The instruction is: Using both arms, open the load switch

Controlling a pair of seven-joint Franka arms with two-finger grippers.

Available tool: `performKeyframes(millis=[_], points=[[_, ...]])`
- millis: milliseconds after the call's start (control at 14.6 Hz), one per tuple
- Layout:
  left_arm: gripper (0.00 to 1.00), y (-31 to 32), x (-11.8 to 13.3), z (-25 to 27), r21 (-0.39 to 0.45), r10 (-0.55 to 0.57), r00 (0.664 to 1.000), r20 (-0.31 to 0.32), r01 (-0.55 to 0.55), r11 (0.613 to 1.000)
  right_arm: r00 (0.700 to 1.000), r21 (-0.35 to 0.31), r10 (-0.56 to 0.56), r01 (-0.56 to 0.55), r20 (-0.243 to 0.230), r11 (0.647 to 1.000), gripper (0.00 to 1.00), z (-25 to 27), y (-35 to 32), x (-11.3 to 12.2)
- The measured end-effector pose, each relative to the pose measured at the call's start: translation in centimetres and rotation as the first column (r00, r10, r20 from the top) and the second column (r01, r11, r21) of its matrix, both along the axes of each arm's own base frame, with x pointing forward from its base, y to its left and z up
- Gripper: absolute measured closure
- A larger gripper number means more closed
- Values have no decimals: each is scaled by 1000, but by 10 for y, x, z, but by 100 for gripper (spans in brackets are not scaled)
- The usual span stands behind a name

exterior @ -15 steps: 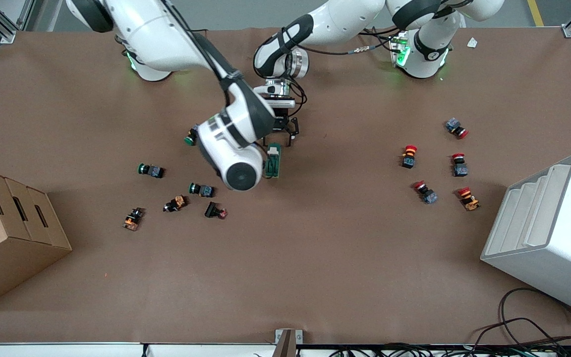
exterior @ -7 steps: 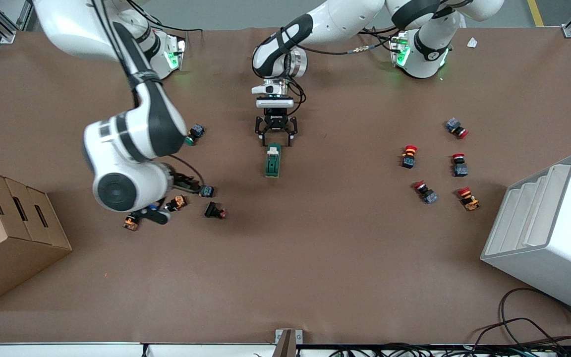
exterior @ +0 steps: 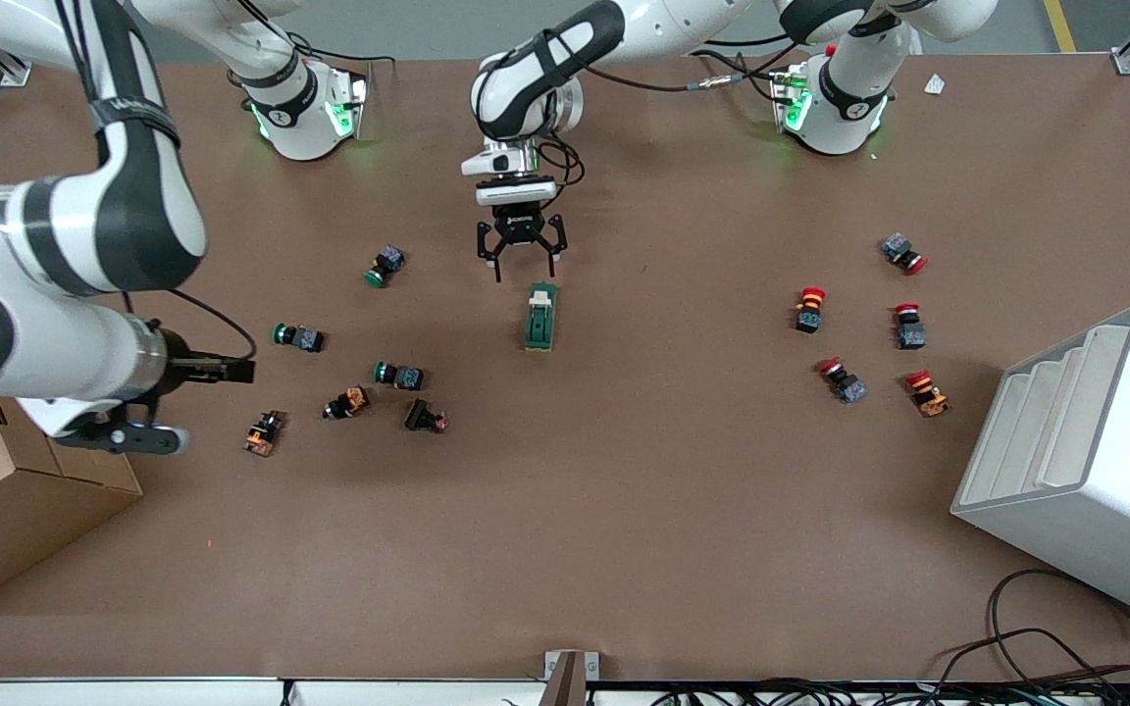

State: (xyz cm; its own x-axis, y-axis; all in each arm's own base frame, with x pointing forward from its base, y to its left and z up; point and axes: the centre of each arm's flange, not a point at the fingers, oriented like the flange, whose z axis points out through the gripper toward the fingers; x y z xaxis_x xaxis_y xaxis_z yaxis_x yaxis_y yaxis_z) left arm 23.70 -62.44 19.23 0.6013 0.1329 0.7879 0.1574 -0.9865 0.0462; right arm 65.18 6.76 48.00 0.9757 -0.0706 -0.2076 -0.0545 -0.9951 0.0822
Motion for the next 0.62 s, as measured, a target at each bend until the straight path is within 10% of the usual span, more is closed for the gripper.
performKeyframes(millis=[616], points=[[0,55,109,227,-3,171,933,-317,-181,983,999,31,11,-12,30,999,0,21,-55,-41]])
